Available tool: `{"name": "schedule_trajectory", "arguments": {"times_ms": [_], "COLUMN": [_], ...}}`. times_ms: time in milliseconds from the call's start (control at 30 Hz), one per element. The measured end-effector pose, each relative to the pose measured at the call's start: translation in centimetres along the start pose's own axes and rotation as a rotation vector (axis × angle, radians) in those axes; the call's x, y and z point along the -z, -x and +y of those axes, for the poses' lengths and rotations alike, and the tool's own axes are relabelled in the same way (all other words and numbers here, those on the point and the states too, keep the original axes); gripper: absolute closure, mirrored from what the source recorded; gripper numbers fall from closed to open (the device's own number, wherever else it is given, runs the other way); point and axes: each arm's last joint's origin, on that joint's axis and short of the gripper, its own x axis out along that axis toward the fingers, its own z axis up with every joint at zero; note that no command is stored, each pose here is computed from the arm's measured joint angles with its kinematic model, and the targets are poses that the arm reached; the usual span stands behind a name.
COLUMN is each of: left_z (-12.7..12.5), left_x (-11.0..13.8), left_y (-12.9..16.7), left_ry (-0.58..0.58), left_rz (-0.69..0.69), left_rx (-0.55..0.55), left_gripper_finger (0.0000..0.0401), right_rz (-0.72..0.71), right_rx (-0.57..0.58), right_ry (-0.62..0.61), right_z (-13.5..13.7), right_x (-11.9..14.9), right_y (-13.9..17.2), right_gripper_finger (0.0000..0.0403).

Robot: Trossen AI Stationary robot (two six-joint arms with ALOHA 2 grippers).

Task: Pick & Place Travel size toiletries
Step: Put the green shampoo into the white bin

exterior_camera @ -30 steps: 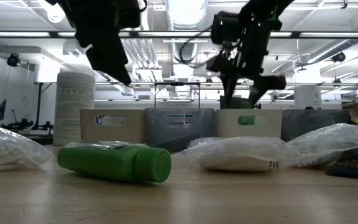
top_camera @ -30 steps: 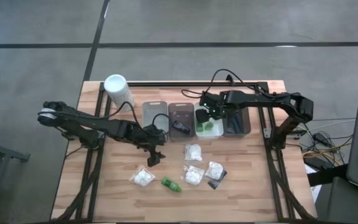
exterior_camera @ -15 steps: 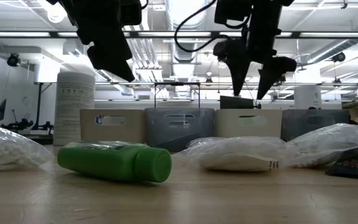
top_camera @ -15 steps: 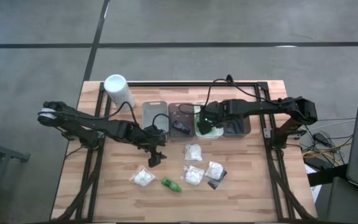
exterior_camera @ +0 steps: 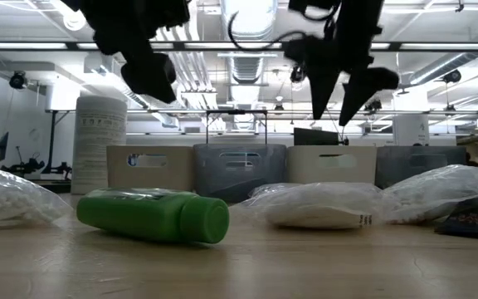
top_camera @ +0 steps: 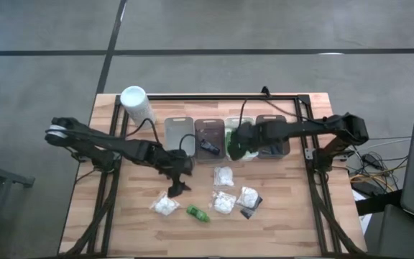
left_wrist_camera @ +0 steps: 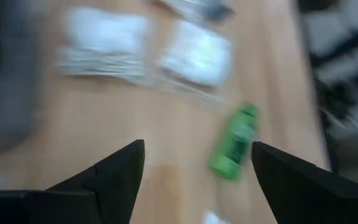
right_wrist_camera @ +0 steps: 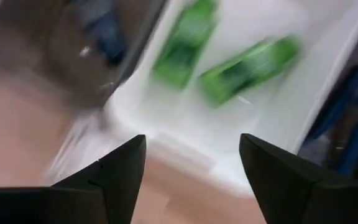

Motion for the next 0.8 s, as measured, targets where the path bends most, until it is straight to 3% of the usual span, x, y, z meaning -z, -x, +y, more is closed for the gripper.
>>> {"name": "schedule_trajectory", "arguments": {"times_ms": [267, 600, 800], "left_z": [-1.6, -4.3, -5.5], "left_x": [1.3, 4.2, 5.3], "left_y": [-3.0, -9.0, -10.9], "left_ry": [-0.275, -0.532, -0.586], "left_rz": [0.095, 0.187, 0.187], "left_rx": [0.084, 0.168, 0.03], "left_gripper_finger": [0.0103, 0.0103, 0.0103], "right_rz": [0.004, -0.007, -0.028], "right_rx": [-0.076, -0.131, -0.16], "right_ry": [0.06, 0.058, 0.032], "right_z": [2.6, 3.6, 3.6], "right_x": [5.9, 11.8, 14.4], "right_y": [1.7, 3.6, 4.5], "right_gripper_finger": [0.015, 0.0091, 0.006]}}
